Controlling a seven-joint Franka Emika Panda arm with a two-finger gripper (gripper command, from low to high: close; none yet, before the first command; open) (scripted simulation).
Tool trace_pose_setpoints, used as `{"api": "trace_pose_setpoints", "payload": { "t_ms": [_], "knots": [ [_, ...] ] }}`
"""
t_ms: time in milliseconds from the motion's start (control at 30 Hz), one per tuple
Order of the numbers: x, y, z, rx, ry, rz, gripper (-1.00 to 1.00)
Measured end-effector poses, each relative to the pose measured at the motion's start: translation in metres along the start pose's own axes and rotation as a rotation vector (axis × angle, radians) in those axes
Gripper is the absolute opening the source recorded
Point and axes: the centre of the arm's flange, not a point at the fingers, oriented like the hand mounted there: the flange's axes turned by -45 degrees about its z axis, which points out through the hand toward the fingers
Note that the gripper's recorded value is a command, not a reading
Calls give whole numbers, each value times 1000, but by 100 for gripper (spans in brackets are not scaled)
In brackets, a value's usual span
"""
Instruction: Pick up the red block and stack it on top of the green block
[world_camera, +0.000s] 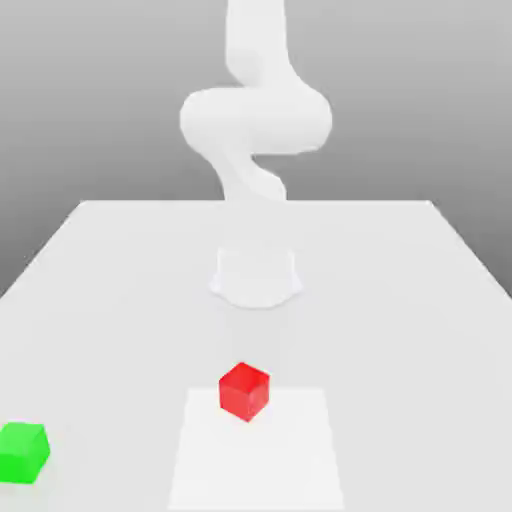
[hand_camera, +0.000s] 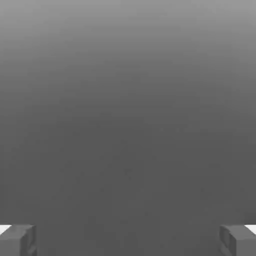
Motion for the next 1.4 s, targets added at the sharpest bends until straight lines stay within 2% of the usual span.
{"api": "trace_pose_setpoints", "payload": {
  "t_ms": [300, 600, 800, 833, 1067, 1400],
  "knots": [
    [-115, 12, 198, -94, -325, 240, 0],
    [-316, 34, 320, -228, -664, 525, 0],
    [-365, 37, 360, -239, -691, 548, 0],
    [-368, 37, 363, -239, -692, 547, -100],
    [-367, 37, 362, -239, -690, 547, -100],
    [-310, 52, 323, -238, -690, 585, -100]
  ]
}}
